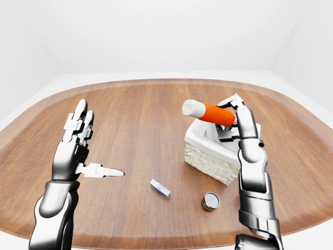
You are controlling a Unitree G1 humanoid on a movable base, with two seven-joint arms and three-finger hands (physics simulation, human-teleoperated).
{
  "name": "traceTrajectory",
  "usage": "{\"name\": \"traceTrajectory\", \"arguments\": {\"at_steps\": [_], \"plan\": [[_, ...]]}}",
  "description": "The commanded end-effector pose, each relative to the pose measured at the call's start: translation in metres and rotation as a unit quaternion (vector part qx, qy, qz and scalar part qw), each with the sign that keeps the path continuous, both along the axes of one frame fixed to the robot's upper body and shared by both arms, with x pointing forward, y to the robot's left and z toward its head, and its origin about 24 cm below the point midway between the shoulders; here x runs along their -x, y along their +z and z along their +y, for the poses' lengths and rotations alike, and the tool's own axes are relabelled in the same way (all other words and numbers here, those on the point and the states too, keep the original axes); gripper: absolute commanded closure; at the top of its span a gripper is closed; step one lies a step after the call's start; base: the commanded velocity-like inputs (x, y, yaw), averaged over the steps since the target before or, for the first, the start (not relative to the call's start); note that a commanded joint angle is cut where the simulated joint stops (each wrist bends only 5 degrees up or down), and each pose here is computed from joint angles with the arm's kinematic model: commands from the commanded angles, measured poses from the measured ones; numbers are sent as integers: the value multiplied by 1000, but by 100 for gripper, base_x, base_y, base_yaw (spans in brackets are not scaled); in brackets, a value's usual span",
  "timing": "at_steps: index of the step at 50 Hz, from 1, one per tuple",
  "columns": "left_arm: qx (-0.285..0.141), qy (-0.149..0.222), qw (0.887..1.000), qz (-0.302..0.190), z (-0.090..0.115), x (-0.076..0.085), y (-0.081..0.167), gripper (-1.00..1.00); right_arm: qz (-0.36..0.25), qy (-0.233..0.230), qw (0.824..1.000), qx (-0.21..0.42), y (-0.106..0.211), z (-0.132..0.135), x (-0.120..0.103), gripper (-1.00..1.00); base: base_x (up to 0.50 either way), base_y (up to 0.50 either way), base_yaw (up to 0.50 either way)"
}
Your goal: Pick up the ketchup, and put it in the basket.
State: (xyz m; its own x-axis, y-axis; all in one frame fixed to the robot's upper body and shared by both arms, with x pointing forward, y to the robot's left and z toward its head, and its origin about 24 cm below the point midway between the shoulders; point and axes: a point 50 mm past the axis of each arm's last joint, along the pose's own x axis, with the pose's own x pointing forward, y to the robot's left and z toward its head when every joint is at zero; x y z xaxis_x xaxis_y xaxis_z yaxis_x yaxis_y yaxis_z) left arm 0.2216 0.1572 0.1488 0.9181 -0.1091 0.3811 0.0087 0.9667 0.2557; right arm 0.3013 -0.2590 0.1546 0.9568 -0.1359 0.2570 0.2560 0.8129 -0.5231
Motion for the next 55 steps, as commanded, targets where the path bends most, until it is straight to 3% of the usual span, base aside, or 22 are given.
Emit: {"name": "traceTrajectory", "arguments": {"at_steps": [1, 16, 55], "plan": [[-1, 0, 1000, -5, 0, 0, 2, -100, 47, -84, 995, -10, -23, -41, -17, 100, 0, 0, 0], [-1, 0, 1000, -1, -1, -1, 0, -100, 62, -113, 992, 2, -29, -58, -25, 100, 0, 0, 0], [0, -1, 1000, 6, -2, -2, -3, -100, 68, -154, 984, 56, 7, -89, -26, 100, 0, 0, 0]]}}
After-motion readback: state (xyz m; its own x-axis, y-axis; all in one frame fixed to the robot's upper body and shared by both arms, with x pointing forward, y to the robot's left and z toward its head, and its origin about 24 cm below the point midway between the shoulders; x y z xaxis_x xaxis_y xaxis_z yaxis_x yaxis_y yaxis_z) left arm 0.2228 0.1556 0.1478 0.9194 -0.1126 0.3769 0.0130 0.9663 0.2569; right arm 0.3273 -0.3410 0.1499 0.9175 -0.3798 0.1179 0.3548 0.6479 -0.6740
